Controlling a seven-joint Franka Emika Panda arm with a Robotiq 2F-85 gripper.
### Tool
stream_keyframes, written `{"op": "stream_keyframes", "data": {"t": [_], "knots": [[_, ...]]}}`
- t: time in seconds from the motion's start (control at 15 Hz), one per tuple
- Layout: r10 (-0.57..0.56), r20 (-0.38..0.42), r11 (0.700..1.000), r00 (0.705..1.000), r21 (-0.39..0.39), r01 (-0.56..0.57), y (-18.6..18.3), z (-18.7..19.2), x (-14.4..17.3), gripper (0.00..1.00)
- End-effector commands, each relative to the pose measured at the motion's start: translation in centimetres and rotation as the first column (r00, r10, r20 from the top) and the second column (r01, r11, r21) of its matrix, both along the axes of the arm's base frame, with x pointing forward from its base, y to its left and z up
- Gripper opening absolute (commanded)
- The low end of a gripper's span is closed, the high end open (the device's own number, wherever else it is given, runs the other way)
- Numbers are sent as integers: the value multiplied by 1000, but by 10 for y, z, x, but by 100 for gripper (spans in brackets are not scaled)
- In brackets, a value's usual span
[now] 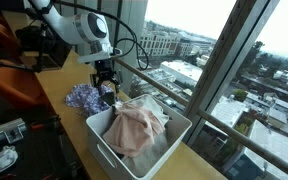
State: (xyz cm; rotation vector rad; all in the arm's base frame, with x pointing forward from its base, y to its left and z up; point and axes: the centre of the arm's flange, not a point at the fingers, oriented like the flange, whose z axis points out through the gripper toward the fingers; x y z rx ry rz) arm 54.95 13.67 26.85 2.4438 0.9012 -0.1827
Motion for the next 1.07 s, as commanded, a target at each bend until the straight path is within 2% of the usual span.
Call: {"op": "stream_keyframes", "data": {"t": [0.0,0.4,0.53,0.8,1.0], "knots": [[-6,1,999,1000,-35,6,-1,-1,5,58],[-10,-9,999,1000,-41,9,-2,-6,3,12],[-12,-10,999,1000,-43,11,-3,-6,3,1],[-21,3,999,1000,-43,21,-6,5,4,2],[-37,35,998,999,-56,39,-14,33,10,1]]}}
